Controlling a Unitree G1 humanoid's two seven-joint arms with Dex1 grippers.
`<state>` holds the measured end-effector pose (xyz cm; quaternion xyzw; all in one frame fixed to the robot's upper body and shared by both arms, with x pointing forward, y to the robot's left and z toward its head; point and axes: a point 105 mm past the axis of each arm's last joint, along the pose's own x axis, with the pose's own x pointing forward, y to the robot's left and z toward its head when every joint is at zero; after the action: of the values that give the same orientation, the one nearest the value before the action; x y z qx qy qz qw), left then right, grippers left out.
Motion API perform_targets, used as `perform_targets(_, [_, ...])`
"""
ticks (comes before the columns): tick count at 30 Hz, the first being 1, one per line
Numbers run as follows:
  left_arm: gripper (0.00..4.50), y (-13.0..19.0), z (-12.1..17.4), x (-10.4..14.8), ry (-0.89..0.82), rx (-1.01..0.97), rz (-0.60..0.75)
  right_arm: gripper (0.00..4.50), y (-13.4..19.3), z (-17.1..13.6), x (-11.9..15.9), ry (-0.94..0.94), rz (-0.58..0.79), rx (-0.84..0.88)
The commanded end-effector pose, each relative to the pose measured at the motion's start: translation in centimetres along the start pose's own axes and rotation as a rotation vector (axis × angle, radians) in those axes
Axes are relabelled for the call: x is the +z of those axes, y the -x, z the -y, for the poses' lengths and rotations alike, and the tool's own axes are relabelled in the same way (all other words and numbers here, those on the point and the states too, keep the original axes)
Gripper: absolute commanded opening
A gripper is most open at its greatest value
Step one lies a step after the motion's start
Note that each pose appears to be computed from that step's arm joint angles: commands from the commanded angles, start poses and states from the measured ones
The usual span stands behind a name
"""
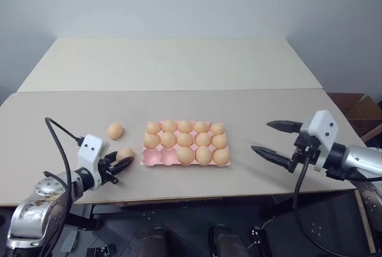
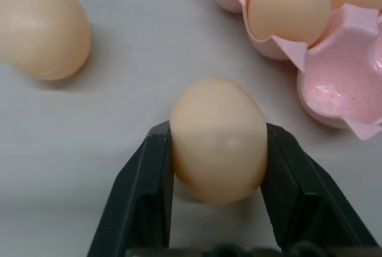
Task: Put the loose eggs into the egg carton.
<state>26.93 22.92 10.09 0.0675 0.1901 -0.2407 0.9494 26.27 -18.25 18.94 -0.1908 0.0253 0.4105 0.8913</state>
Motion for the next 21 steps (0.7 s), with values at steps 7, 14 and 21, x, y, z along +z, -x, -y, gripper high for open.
perform_targets(7, [1.96, 0.2, 5.8, 6.5, -0.222, -0.397, 0.220, 4.50, -0.1, 0.1, 1.4, 0.051, 0.036, -0.032])
perform_targets(14, [1.96, -3.5, 8.0, 5.5, -0.214, -0.424, 0.169, 4.50, 0.0, 0.0, 1.9, 0.061, 0.047, -0.062])
perform_targets(21, [4.00, -3.5, 8.4, 6.6, -0.205, -0.443, 0.197, 4.50, 0.2, -0.3, 2.2, 0.060, 0.050, -0.078])
